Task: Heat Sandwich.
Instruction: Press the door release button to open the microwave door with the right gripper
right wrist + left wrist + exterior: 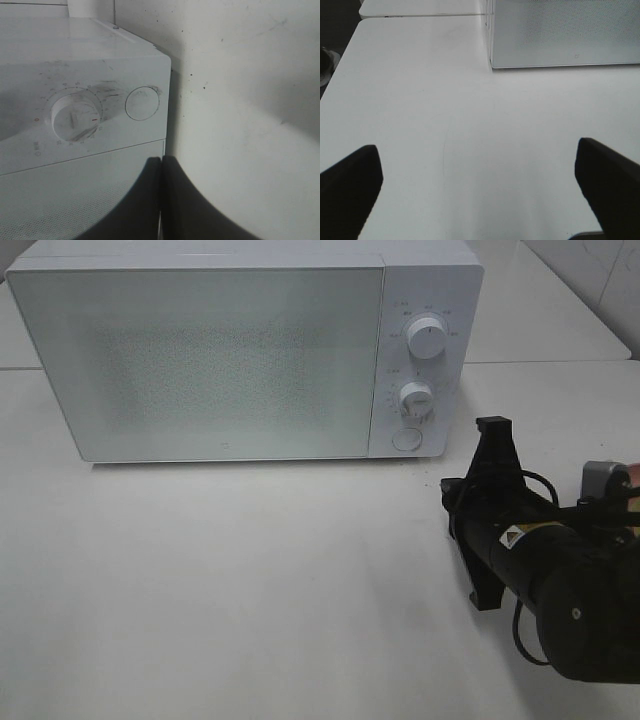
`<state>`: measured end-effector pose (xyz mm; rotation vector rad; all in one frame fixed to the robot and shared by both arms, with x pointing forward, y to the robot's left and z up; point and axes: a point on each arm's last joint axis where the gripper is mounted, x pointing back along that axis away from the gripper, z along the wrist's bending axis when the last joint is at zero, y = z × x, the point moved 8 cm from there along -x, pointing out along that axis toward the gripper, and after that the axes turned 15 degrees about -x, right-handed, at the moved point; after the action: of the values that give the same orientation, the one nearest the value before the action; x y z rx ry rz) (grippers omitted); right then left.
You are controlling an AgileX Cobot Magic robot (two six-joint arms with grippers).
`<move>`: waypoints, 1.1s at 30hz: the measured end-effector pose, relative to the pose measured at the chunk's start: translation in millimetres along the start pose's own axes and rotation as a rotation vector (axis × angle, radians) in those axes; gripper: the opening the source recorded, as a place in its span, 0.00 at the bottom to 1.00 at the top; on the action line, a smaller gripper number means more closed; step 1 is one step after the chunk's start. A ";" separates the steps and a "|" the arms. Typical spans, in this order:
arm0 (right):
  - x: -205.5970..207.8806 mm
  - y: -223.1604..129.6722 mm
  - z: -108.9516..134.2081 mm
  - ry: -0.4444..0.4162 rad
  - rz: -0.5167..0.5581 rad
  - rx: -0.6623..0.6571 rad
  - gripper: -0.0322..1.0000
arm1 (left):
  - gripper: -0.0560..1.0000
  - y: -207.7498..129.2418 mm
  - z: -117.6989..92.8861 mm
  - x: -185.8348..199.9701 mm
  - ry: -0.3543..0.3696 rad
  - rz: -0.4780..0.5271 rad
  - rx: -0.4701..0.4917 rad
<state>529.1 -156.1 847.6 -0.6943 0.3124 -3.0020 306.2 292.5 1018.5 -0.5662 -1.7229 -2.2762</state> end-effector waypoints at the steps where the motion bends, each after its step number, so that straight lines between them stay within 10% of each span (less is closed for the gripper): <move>1: -4.0 -0.6 -0.7 -0.002 0.003 -0.002 0.04 | 0.99 0.0 0.0 0.0 0.000 0.000 0.000; 33: -119.6 -4.8 14.9 0.002 -0.038 -0.111 0.04 | 0.99 0.0 0.0 0.0 0.000 0.000 0.000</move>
<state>643.1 -143.5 810.3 -0.7144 0.4746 -3.0403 306.2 292.5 1018.5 -0.5662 -1.7229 -2.2762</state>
